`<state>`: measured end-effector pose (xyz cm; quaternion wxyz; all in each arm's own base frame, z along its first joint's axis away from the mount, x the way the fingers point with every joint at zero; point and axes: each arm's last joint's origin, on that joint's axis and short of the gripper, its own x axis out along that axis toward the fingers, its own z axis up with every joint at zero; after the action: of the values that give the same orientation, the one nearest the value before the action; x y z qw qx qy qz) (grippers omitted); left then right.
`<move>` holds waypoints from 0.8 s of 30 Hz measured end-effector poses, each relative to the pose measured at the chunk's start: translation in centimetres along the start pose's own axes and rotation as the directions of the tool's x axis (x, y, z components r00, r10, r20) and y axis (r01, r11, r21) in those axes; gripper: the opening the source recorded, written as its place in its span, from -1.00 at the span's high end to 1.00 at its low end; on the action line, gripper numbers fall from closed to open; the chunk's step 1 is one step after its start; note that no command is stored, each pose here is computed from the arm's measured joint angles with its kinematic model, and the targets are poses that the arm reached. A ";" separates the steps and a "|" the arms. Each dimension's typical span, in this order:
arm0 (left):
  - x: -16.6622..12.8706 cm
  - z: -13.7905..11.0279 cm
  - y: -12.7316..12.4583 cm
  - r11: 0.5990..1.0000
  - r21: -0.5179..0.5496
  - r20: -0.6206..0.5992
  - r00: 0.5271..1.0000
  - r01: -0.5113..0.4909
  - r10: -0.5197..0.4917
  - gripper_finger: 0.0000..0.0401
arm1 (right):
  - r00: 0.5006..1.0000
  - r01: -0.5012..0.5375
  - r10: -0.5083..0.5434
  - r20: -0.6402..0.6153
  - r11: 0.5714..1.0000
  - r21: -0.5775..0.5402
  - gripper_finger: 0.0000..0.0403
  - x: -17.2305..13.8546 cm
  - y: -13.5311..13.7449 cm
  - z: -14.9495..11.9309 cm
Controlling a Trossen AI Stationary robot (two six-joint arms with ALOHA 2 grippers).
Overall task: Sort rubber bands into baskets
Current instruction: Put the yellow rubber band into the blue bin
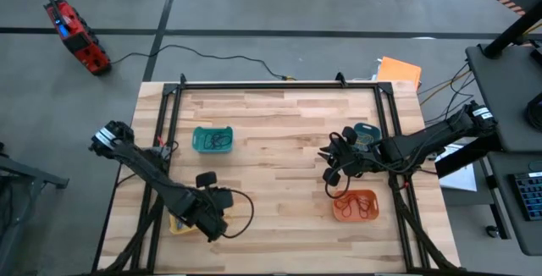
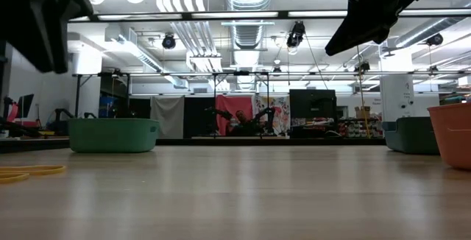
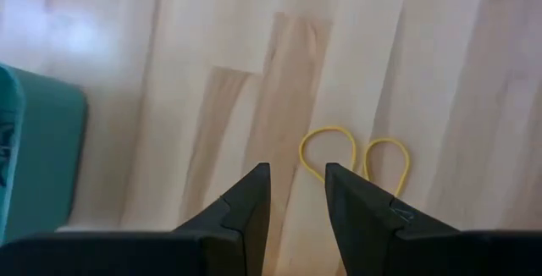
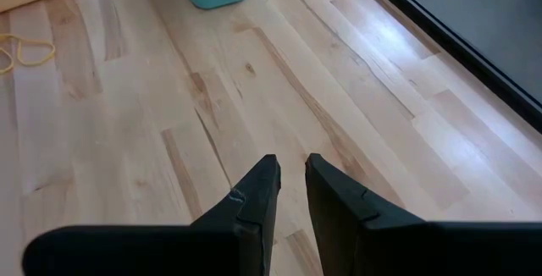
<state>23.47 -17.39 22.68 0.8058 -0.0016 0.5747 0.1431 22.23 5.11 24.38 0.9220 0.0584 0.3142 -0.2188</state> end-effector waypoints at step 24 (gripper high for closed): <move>6.9 -1.8 -1.0 0.995 -0.025 -0.159 0.982 0.101 -0.103 0.50 | 1.000 -0.001 0.001 -0.001 1.000 -0.001 0.72 0.0 0.0 0.0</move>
<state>24.12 -17.04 15.49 0.7632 -0.0493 0.6356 0.1059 22.22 5.11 24.38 0.9219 0.0583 0.3145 -0.2184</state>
